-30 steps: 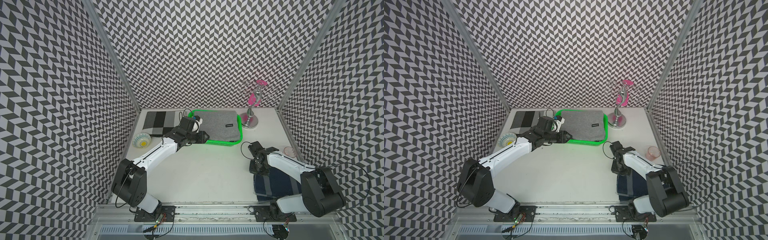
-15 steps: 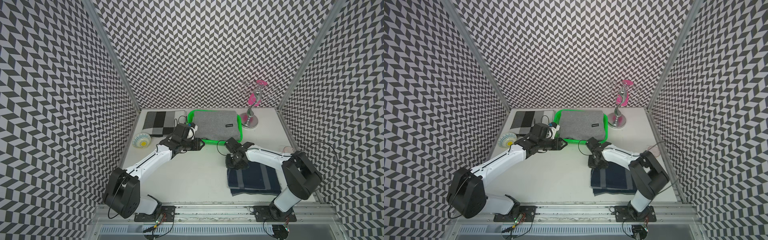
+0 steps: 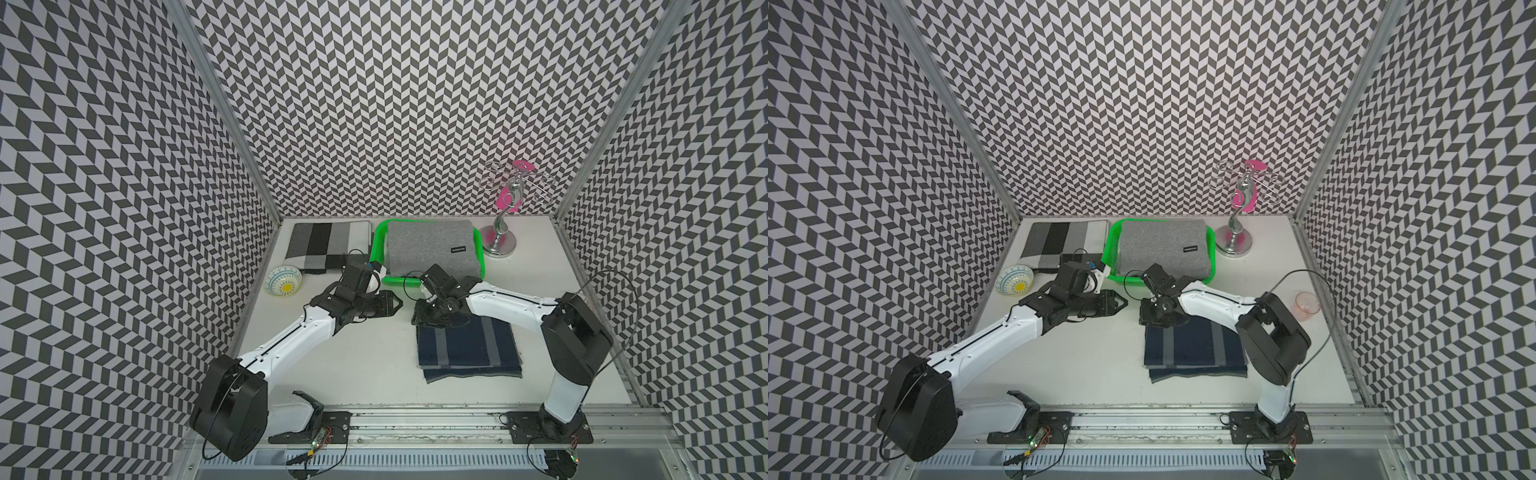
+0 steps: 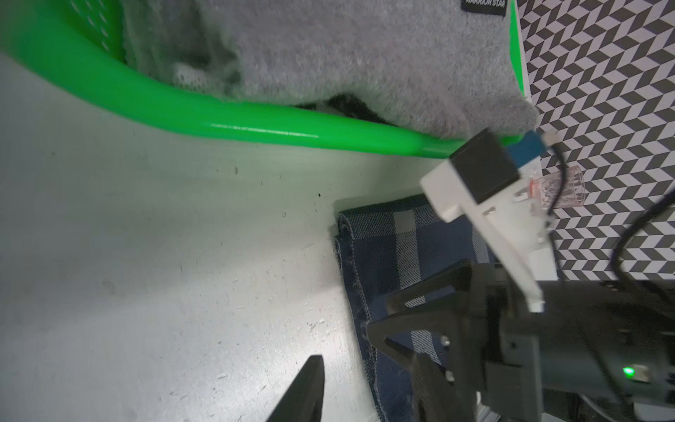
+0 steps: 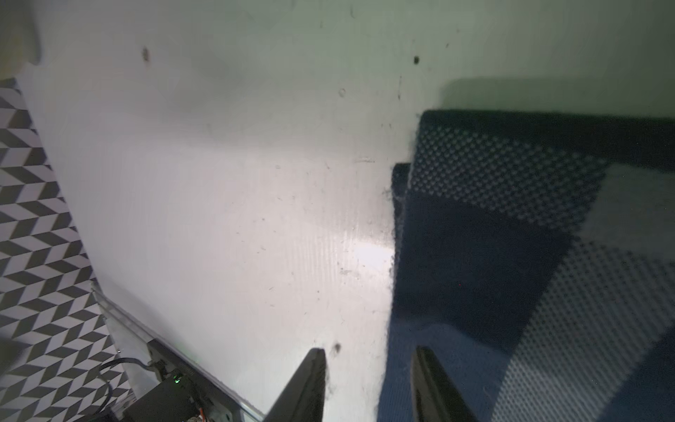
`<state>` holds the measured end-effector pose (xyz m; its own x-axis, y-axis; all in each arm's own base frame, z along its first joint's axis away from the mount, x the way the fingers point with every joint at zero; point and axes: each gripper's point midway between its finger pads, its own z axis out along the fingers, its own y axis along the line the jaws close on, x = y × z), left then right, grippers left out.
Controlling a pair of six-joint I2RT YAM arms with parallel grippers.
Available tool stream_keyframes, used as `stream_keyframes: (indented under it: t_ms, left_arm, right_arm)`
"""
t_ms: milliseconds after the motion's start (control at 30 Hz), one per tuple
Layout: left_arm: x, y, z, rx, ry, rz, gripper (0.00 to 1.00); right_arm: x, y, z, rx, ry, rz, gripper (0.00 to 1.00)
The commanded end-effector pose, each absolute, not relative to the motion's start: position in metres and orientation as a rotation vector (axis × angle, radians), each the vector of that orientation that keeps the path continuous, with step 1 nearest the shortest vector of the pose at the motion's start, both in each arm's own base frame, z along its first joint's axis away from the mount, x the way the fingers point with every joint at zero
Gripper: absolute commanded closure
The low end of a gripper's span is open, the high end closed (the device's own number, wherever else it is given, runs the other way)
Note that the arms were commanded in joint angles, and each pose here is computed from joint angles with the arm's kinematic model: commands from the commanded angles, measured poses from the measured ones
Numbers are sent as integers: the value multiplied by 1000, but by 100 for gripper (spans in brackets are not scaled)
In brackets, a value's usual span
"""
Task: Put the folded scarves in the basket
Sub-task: Move the scarf to the center of the board.
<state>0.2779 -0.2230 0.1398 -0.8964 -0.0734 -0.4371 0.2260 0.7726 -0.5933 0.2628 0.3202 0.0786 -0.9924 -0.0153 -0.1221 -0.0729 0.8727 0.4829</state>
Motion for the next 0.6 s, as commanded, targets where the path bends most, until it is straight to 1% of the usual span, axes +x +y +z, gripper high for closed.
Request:
stream_keyframes:
  t_ms: [0, 67, 133, 233, 333, 433, 567]
  left_arm:
    - [273, -228, 139, 71, 2520, -990, 57]
    - [266, -236, 133, 62, 2523, -1038, 55]
    - [257, -249, 128, 67, 2513, -1108, 51]
    - [248, -269, 125, 96, 2488, -1185, 46]
    - [245, -278, 115, 94, 2479, -1214, 40]
    - [244, -284, 100, 109, 2511, -1192, 39]
    - [247, -285, 80, 50, 2541, -1173, 37]
  right_arm:
    - [260, 299, 112, -52, 2854, 827, 58]
    - [264, 269, 114, 20, 2842, 815, 58]
    - [274, 229, 114, 102, 2807, 776, 58]
    - [282, 186, 113, 155, 2783, 727, 58]
    - [286, 159, 111, 170, 2785, 656, 59]
    - [285, 141, 104, 203, 2786, 631, 59]
    - [287, 121, 97, 244, 2778, 606, 59]
